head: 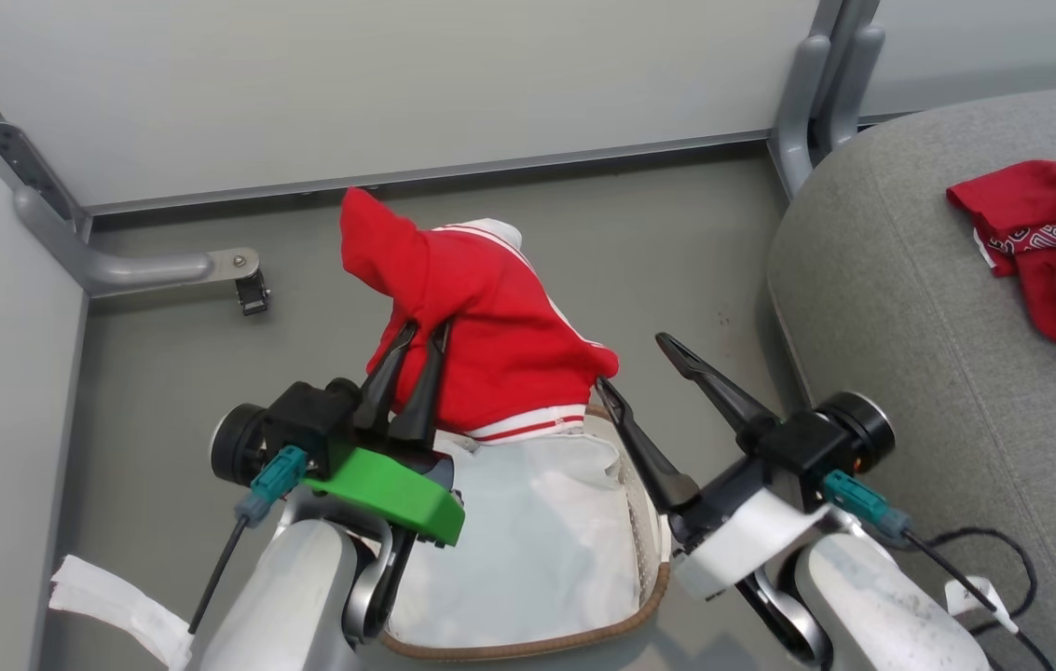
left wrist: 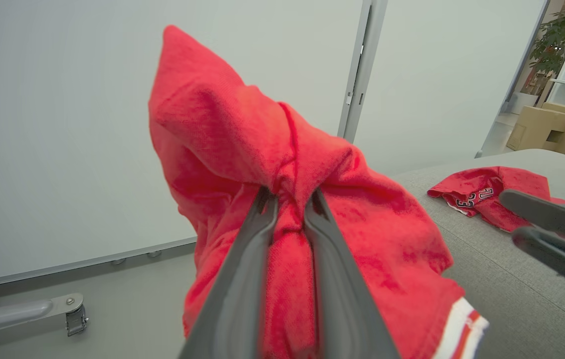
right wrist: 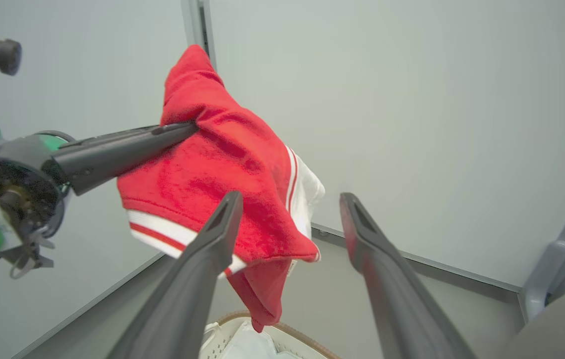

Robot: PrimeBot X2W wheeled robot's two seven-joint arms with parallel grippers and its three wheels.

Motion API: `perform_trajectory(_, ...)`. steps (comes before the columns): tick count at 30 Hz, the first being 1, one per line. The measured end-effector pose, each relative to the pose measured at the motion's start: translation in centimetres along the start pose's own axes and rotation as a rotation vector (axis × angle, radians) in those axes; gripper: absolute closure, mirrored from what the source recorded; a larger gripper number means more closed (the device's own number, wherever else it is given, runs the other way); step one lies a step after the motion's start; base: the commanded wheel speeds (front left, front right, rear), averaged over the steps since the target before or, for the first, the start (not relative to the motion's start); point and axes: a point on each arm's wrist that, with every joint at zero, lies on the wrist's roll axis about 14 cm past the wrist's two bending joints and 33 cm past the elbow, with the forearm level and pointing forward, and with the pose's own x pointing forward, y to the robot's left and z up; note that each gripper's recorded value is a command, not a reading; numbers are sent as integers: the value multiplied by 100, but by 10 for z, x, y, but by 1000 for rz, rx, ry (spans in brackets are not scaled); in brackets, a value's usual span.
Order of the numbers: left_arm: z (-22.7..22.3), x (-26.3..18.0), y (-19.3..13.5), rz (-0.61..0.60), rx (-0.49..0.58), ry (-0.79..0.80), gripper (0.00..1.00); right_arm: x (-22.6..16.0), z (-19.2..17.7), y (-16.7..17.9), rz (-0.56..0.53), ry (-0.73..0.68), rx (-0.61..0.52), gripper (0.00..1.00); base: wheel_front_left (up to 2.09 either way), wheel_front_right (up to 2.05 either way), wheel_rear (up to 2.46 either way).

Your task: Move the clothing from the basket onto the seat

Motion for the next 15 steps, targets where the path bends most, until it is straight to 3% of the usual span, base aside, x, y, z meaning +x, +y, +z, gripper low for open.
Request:
perform_trajectory(8, -13, -4, -9, -18, -21, 37, 100, 31, -12, 33, 267, 78, -101, 0, 0, 0, 0)
perform_trajectory(15, -20, -9, -21, -49, -43, 59, 100, 38, -43, 45, 411, 226, -170, 0, 0, 0, 0)
